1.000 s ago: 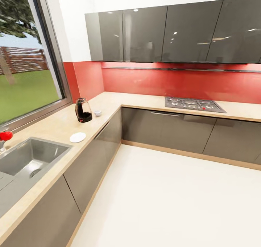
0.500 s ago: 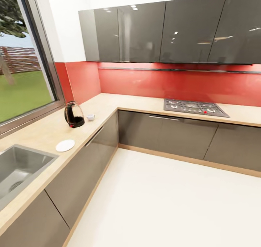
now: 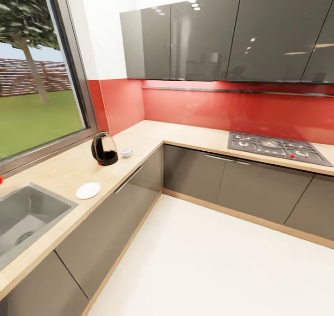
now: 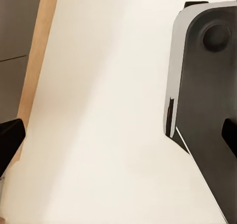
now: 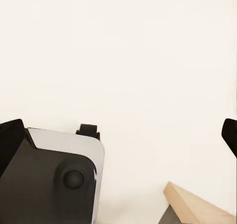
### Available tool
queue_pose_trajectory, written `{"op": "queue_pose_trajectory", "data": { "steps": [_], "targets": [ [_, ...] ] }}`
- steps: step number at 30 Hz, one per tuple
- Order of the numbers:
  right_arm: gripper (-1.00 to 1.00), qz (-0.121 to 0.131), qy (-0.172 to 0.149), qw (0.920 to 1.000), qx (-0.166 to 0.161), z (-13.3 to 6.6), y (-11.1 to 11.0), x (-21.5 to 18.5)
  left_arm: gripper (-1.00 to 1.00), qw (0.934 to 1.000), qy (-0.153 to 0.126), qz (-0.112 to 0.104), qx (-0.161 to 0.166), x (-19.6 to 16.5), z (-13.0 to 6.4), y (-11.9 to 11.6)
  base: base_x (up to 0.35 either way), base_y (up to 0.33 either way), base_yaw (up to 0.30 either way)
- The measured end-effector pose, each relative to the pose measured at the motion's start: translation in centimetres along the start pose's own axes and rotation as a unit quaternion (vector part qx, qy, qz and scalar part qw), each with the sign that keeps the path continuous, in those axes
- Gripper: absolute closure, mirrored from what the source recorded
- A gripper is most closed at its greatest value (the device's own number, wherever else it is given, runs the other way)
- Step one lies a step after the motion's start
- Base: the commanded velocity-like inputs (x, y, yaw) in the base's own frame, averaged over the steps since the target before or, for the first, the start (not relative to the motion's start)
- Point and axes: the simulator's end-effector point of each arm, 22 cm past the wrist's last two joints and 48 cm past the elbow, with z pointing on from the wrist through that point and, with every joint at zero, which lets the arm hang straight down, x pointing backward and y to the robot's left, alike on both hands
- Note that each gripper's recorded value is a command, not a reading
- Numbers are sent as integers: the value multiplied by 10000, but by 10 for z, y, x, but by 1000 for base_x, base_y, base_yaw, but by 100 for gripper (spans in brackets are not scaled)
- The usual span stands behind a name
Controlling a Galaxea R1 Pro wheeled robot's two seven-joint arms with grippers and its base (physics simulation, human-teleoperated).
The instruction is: Set up a coffee station on the kitchen countertop: keep the coffee maker on the countertop, move the bottle of coffee from the kitchen shelf to the counter next to the coffee maker, place a paper coffee filter on top of the coffee maker, put the saucer next to the coffee maker with the coffee cup on the saucer, and place the electric kettle next to the coffee maker.
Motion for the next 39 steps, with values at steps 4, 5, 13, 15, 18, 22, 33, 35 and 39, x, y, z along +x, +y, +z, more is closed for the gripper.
{"op": "queue_pose_trajectory", "data": {
  "steps": [4, 5, 13, 15, 18, 22, 33, 35, 39],
  "targets": [
    [-100, 0, 0, 10000, 0, 0, 0, 0, -100, 10000, -6, -1, 0, 0, 0, 0, 292, -181, 277],
    [-100, 0, 0, 10000, 0, 0, 0, 0, -100, 10000, -7, -2, 0, 0, 0, 0, 292, -177, 277],
    [-100, 0, -1, 10000, 1, 0, 0, 0, -100, 10000, -8, -1, 0, 0, 0, 0, 292, -187, 255],
    [-100, 1, -1, 10000, 0, 0, 0, 0, -100, 10000, -9, 0, 0, -1, 0, 0, 289, -203, 78],
    [-100, 3, -1, 10000, 0, 0, 0, 0, -100, 10000, -15, 6, 1, -1, 0, 0, 287, -206, 17],
    [-100, 1, -1, 10000, 0, 0, 0, 0, -100, 10000, -16, 7, 2, -1, 0, 0, 281, -213, 3],
    [-100, -4, 0, 10000, -1, 0, 0, 0, -100, 10000, -16, 6, 16, -1, 0, -2, 247, -232, 104],
    [-100, -6, 0, 10000, -1, 0, 0, 0, -100, 10000, -15, 5, 16, -1, 0, -2, 243, -234, 258],
    [-100, -6, 0, 10000, -1, 0, 0, 0, -100, 10000, -15, 6, 11, -1, 0, -2, 243, -234, 271]
  ]
}}
